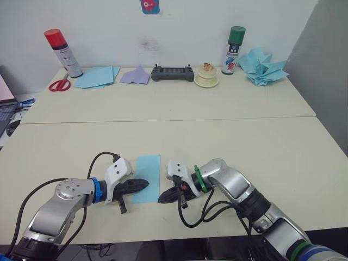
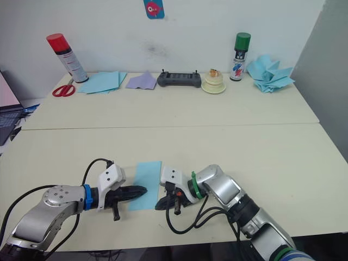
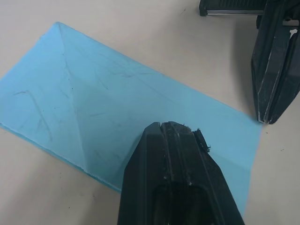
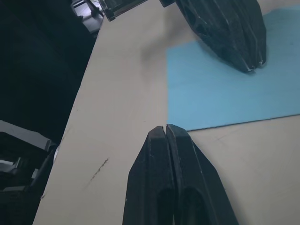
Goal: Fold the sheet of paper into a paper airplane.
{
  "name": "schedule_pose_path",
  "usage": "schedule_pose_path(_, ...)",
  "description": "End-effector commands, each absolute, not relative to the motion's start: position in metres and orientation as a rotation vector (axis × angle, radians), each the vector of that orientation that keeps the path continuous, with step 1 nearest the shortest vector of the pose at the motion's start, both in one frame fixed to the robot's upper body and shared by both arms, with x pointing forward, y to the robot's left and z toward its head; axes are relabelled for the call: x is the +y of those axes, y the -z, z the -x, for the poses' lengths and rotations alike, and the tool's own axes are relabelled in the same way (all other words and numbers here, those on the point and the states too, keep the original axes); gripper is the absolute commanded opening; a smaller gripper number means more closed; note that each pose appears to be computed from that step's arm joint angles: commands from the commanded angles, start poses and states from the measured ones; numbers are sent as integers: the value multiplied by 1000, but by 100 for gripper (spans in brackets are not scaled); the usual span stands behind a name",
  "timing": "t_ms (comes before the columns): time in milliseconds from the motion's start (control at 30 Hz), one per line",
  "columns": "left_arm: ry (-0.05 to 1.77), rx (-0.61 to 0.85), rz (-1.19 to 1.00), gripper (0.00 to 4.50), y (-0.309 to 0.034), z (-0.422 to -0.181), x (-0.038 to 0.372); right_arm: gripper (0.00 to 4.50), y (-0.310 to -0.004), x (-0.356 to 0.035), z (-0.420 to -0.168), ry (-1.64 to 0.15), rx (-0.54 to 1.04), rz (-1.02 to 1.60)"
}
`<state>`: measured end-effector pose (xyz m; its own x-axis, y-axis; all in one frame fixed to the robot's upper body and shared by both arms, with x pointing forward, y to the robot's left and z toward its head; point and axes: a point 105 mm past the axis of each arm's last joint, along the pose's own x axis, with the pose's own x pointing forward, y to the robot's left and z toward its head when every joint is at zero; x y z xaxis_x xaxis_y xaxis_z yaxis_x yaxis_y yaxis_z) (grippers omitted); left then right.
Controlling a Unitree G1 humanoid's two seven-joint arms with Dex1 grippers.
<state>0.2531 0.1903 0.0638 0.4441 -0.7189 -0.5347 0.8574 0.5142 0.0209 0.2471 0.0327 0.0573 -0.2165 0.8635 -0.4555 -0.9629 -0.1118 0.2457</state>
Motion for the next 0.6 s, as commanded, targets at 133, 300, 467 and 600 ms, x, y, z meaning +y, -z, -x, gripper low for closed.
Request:
schedule_pose_path(133, 936, 541, -332, 0, -52, -262, 201, 3, -90, 27, -278, -1571, 408, 189)
schedule_pose_path(300, 942, 530, -337, 0, -53, -266, 201, 3, -87, 32, -298, -1434, 352, 232)
schedule_pose_path(467, 942, 515, -341, 0, -58, -270, 202, 3, -83, 46, -302, -1389, 310, 250)
schedule_pose_path(600, 948, 502, -337, 0, -61, -269, 200, 3, -75, 50, -299, -1400, 310, 292)
